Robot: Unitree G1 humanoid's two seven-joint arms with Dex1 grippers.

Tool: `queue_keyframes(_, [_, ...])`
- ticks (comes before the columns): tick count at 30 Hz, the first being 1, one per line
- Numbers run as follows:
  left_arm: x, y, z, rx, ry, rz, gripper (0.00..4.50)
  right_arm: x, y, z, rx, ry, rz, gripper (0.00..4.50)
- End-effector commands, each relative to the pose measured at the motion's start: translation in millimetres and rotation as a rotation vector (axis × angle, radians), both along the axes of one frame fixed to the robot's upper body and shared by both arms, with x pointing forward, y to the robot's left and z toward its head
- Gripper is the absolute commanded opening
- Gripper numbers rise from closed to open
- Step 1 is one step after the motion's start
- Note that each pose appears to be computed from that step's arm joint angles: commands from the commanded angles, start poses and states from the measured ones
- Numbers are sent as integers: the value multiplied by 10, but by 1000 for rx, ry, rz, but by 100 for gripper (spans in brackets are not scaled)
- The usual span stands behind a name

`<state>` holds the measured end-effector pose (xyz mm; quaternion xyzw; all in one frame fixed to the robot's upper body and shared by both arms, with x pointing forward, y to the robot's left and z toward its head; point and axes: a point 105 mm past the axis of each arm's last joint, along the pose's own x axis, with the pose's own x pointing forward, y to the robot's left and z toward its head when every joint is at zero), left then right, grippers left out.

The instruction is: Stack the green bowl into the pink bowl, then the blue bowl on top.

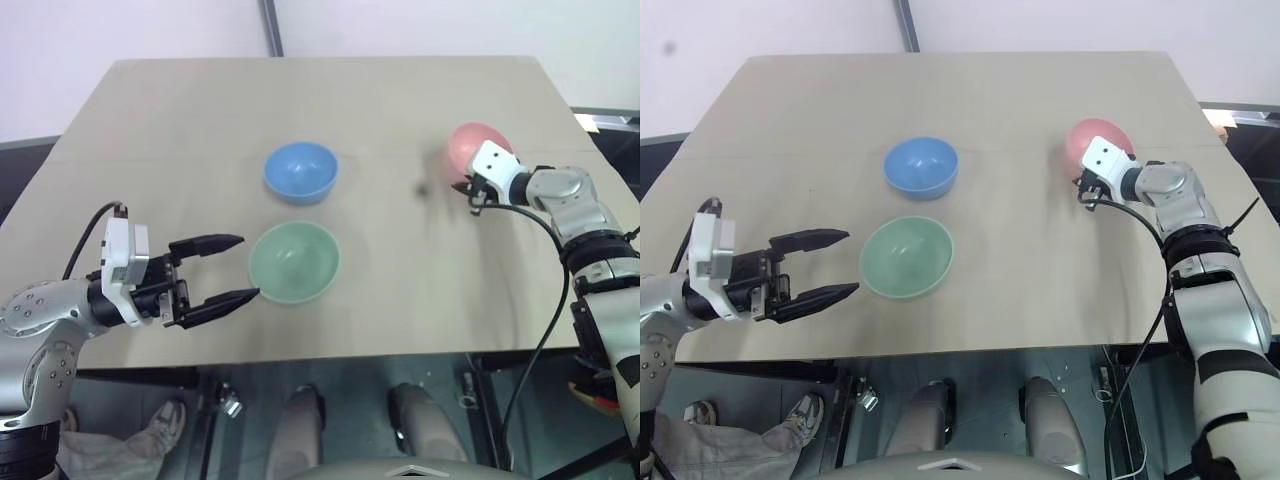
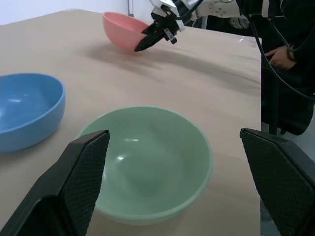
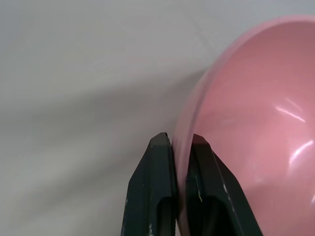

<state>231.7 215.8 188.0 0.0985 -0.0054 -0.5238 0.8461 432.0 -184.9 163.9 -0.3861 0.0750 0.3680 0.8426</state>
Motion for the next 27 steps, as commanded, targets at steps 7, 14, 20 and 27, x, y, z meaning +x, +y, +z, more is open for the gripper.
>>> queue_keyframes(7, [40, 85, -16, 44, -34, 33, 450, -1070, 549, 226, 20, 35, 344, 4])
queue_keyframes(14, [137, 58, -4, 57, -30, -7, 450, -1361, 737, 81, 32, 79, 297, 4])
queue_keyframes(20, [191, 36, 10, 75, -42, -40, 450, -1414, 900, 12, 15, 109, 299, 118])
queue_keyframes(27, [257, -14, 27, 169, -51, -52, 450, -1490, 945, 3, 12, 91, 304, 394])
